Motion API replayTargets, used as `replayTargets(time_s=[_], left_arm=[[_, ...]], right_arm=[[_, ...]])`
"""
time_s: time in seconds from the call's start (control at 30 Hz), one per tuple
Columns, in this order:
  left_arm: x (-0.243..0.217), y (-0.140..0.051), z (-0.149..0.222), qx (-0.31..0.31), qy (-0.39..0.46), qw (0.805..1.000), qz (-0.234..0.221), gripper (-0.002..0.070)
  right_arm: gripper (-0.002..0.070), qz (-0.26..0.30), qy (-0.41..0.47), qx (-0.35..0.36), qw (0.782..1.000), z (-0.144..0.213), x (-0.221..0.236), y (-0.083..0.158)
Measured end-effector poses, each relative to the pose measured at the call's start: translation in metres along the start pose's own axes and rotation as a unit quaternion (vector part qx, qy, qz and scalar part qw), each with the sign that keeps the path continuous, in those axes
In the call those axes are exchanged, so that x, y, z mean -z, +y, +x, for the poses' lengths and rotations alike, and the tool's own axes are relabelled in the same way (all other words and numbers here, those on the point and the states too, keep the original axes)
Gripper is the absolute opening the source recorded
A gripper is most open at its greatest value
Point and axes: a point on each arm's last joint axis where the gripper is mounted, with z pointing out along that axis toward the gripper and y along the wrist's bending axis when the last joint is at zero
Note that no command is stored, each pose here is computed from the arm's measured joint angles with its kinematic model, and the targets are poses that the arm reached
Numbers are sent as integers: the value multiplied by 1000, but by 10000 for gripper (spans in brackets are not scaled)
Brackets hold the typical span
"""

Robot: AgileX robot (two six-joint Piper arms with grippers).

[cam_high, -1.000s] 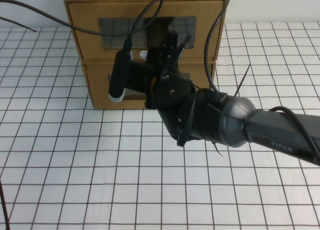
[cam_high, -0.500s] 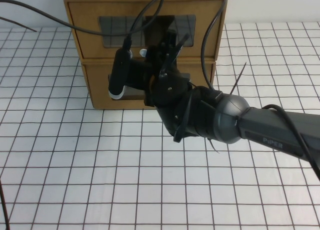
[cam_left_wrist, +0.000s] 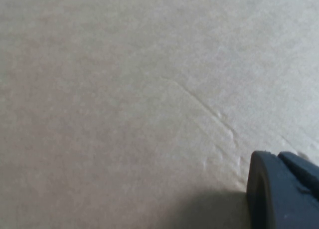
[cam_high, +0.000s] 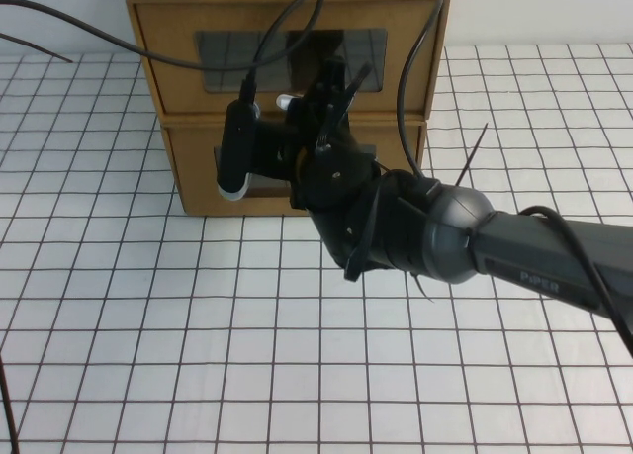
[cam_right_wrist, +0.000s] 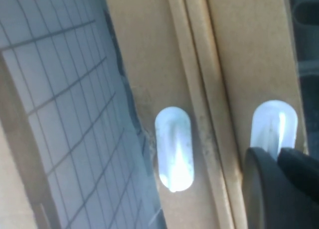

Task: Open the shoe box
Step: 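Pull the top drawer of the cardboard box fully open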

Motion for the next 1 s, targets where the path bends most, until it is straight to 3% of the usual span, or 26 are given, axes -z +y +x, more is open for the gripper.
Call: replayTargets(time_s=[1.0], left_arm=[[0,-1,0,0,0,1000,1,-2]], right_arm=[[9,-58,-19,50,997,-5,110,29]])
